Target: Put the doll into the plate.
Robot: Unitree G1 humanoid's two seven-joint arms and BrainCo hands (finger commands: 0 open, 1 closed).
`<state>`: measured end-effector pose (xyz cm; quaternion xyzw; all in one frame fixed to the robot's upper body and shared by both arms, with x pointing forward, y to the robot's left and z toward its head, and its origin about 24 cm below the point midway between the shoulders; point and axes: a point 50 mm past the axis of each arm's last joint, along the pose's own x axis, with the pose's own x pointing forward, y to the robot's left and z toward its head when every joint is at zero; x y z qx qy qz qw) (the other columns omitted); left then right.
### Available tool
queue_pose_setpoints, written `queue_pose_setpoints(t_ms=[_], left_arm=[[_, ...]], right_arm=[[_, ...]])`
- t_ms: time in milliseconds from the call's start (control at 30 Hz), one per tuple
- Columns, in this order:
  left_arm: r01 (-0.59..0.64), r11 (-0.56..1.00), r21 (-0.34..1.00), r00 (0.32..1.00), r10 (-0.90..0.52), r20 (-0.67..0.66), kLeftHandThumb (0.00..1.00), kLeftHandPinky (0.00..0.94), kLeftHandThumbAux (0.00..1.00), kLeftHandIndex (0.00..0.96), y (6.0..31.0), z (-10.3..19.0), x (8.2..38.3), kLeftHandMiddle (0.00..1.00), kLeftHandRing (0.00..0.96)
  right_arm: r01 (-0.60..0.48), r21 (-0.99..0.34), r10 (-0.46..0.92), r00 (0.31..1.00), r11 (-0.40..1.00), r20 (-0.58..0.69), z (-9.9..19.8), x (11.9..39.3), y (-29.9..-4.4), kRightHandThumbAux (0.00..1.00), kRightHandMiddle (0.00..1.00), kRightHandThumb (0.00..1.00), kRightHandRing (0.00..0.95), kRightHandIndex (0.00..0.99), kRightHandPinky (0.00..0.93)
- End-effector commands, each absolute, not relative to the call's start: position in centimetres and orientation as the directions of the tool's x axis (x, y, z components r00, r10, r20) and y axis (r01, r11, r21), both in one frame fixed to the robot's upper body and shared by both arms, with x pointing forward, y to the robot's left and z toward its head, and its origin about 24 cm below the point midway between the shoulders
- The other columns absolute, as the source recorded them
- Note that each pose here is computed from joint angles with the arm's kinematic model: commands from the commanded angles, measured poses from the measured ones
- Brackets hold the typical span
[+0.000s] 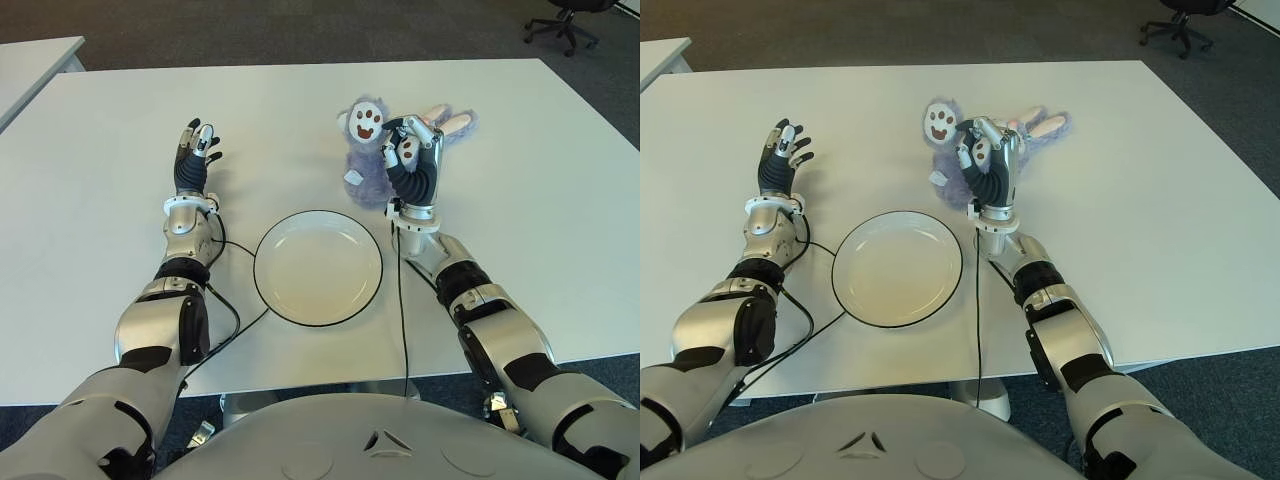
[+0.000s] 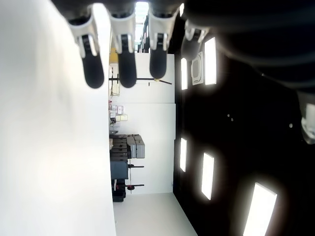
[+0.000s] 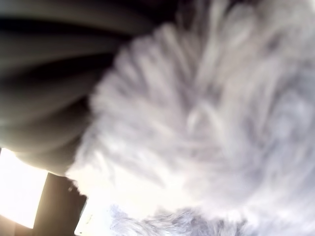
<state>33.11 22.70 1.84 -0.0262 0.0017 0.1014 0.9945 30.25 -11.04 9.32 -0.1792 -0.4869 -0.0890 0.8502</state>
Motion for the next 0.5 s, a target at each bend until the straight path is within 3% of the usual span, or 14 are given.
queue_pose_setpoints(t_ms=[33, 500], left_arm=[[-0.220, 0.974, -0.062, 0.961, 0.205, -0.186, 0.000, 0.242, 0.362, 0.032, 21.8, -2.4, 30.5, 0.159, 0.192], [-0.211, 0.975, -0.071, 0.963, 0.195, -0.186, 0.000, 0.226, 0.367, 0.025, 21.7, -2.7, 30.3, 0.146, 0.179]], right_arm=[[0.324, -0.236, 0.009, 0.571, 0.916, 0.821, 7.5, 29.5, -11.4, 0.711, 0.861, 0.724, 0.867, 0.438, 0.869], [0.342, -0.241, 0.032, 0.517, 0.908, 0.855, 9.0, 30.0, -11.1, 0.711, 0.857, 0.723, 0.868, 0.439, 0.873]])
